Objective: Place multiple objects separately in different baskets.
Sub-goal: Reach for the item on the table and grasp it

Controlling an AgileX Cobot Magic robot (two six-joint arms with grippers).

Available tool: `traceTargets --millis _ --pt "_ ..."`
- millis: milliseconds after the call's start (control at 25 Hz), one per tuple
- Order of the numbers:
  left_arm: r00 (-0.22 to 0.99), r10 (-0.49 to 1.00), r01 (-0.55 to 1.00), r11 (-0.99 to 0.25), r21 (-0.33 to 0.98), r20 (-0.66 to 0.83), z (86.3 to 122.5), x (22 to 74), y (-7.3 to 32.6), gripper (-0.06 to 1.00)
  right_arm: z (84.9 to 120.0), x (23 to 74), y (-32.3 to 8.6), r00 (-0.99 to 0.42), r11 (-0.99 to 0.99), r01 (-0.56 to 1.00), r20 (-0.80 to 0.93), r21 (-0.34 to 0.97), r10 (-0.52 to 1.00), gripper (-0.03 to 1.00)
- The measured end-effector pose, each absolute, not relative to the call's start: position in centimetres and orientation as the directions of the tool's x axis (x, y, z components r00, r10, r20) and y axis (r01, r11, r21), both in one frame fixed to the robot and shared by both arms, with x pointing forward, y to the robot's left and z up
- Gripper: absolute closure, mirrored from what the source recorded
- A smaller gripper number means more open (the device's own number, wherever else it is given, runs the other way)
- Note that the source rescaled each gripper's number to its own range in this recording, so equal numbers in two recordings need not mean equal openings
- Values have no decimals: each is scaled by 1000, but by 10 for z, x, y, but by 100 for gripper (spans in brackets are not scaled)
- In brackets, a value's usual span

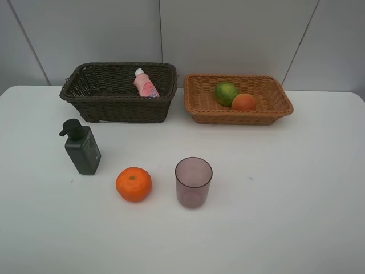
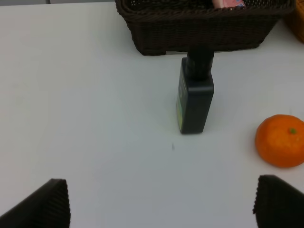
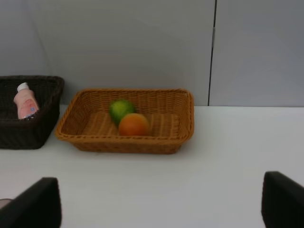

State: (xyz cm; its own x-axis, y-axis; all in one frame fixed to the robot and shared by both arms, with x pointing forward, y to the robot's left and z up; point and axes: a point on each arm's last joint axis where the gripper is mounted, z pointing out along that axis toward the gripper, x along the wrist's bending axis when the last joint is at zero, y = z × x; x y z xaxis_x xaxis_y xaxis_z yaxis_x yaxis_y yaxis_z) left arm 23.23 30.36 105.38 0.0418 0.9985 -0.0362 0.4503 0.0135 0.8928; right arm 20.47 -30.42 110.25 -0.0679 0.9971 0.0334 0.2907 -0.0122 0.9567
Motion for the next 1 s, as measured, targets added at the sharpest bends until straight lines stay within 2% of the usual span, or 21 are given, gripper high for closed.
traceTargets --millis 320,600,1000 --pt "42 998 450 14 893 -36 1054 232 304 -6 1061 230 -302 -131 63 421 -8 905 991 18" --pt "42 998 450 14 893 -36 1054 232 304 -6 1059 230 -302 -128 63 427 -8 902 992 18" --pt "42 998 450 14 893 -36 1054 232 304 -6 1059 230 -300 27 -6 431 -7 902 1000 18"
